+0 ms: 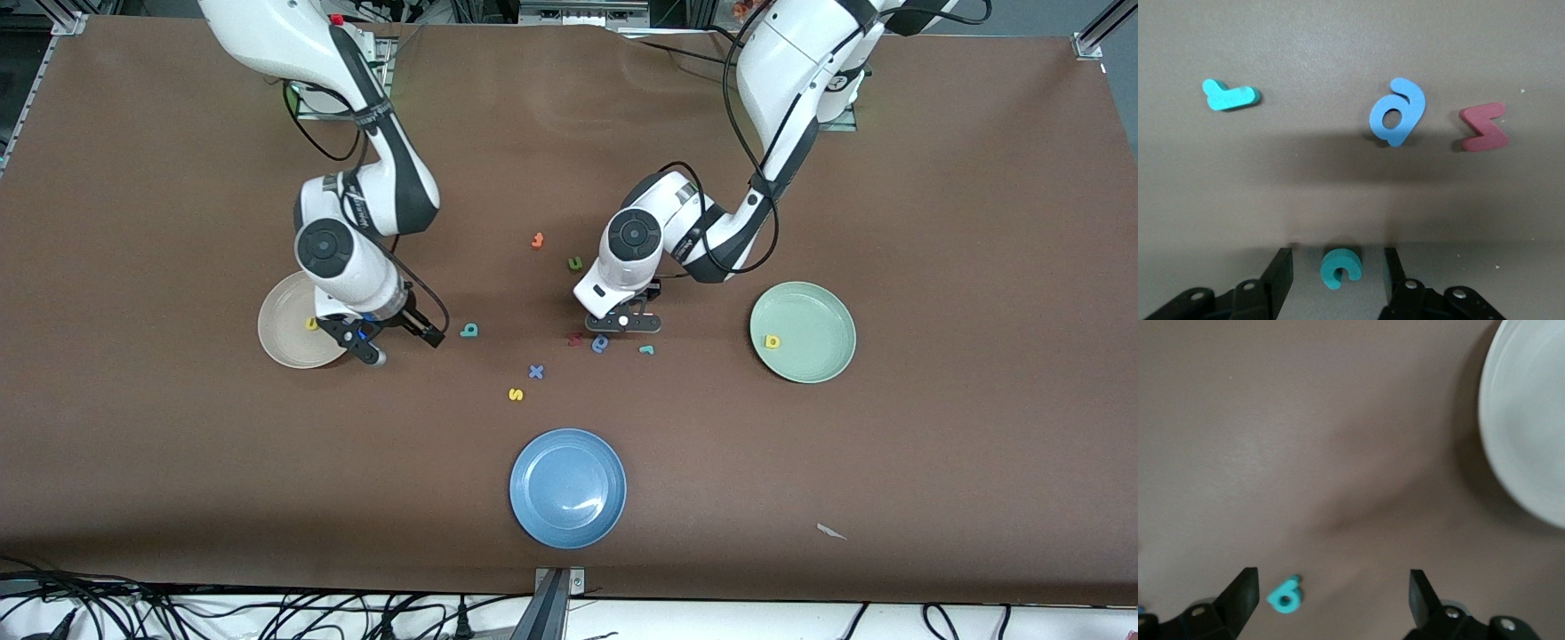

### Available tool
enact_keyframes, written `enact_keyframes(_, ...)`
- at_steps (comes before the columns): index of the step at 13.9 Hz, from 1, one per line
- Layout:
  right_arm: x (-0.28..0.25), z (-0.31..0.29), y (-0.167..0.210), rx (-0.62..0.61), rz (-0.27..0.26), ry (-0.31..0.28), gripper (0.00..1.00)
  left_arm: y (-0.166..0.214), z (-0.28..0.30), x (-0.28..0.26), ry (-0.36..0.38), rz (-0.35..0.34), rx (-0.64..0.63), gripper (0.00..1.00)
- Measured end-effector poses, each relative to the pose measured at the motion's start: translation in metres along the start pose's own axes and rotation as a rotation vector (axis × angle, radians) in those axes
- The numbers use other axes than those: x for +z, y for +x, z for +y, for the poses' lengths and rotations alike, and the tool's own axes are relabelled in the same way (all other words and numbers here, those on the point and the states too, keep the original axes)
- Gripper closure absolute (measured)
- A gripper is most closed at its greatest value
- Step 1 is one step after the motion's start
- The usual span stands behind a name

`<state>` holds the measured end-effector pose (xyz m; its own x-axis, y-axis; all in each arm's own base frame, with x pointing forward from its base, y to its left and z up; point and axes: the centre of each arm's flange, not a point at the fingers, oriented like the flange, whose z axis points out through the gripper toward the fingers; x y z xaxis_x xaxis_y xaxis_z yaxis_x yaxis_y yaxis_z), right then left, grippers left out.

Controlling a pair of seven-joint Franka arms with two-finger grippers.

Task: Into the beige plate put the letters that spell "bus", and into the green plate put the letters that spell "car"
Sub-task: 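Grasp the teal c with the left gripper while the right reaches b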

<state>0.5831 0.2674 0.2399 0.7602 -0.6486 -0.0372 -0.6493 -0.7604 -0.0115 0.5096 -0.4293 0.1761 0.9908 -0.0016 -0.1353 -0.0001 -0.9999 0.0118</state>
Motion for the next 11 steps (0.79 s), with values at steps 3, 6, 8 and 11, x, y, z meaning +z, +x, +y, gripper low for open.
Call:
enact_keyframes(3,0.003,-0.01,0.002,0.037,-0.003,-0.01,0.1,-0.003,-0.002,0.006,0.008,-0.01,0.0,0.39)
enact_keyframes(6,-0.006,-0.015,0.006,0.111,-0.013,-0.002,0.1,-0.004,-0.001,0.005,0.007,-0.01,0.001,0.48)
enact_keyframes(8,-0.01,-0.019,0.004,0.245,-0.018,0.001,0.0,-0.004,-0.001,0.004,0.006,-0.008,0.001,0.56)
enact_keyframes(11,-0.003,-0.023,0.0,0.438,-0.021,-0.007,0.0,-0.002,-0.002,0.003,0.005,-0.006,0.0,0.73)
